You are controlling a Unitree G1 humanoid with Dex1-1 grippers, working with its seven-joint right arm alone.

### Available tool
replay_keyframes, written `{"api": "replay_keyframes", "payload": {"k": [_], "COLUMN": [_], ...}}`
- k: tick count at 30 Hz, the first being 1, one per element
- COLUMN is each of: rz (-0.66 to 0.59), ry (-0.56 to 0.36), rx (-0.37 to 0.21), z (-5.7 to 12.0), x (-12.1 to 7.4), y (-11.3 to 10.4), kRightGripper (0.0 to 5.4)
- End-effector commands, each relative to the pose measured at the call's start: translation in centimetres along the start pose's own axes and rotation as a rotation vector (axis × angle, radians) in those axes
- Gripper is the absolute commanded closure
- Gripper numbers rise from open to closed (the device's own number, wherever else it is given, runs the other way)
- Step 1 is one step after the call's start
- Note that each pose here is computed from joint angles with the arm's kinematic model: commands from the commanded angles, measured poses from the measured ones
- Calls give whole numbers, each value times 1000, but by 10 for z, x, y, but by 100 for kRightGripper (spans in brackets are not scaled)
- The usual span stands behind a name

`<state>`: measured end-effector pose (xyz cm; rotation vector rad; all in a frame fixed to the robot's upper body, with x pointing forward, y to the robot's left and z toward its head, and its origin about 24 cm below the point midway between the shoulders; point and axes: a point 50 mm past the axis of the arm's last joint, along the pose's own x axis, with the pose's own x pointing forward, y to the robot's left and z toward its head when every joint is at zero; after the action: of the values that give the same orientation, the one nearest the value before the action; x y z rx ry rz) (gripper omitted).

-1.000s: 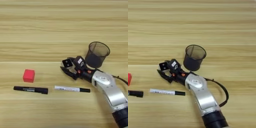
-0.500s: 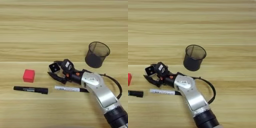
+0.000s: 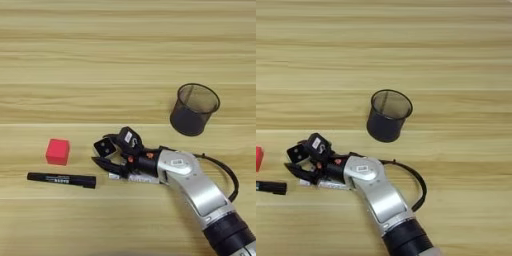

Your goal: Move the objects on the table

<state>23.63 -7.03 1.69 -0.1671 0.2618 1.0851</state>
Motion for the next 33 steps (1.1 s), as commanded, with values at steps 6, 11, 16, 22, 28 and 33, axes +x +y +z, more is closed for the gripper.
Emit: {"api": "replay_keyframes", "payload": {"k": [6, 11, 16, 22, 28, 33], "rz": [-3, 1, -4, -32, -63, -128], "ry": [-72, -85, -117, -194, -296, -409], "rx": [-83, -94, -111, -141, -200, -296], "z": [26, 29, 35, 50, 74, 110], "x": [6, 5, 4, 1, -8, -30], "y": [-9, -9, -10, -16, -27, -45], "kRightGripper": [186, 127, 70, 6, 6, 6]}}
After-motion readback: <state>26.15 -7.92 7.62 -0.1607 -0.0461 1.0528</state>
